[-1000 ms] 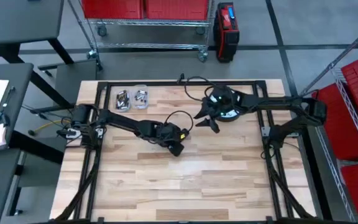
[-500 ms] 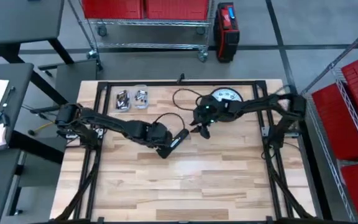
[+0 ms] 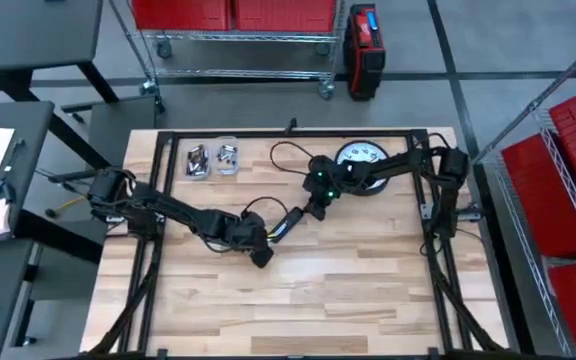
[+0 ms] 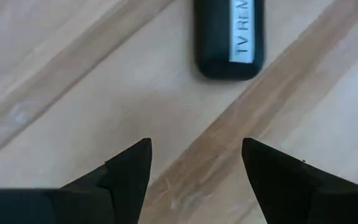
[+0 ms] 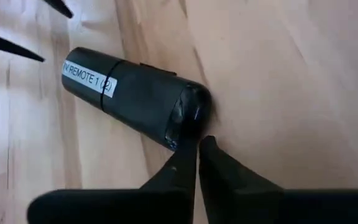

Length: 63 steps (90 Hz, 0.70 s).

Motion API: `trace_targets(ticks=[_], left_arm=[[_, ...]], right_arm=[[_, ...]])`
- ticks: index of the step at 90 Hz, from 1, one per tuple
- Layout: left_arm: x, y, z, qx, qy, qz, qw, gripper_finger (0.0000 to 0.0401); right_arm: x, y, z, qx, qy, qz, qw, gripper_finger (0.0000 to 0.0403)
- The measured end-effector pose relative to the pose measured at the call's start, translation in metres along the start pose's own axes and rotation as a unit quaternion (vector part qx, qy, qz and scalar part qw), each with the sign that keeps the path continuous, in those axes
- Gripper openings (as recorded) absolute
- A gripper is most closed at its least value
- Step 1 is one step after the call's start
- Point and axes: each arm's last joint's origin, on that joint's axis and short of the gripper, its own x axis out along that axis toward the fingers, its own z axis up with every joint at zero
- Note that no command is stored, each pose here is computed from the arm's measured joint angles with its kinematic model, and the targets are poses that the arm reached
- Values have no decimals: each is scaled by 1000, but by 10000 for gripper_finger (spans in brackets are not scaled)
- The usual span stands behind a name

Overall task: Insert battery
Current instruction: Close the remote battery compartment

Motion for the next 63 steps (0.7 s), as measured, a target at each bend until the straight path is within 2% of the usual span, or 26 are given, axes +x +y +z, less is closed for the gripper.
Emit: trace_targets(ticks=[33,63], left_arm=[[15,7,7,7,-16,-2,1000,231],[19,13,21,-29,-29,-17,999,231]], right_arm=[[1,2,1,8,-5,3,1000,1],[5,10,-1,6,-4,-4,1000,0]])
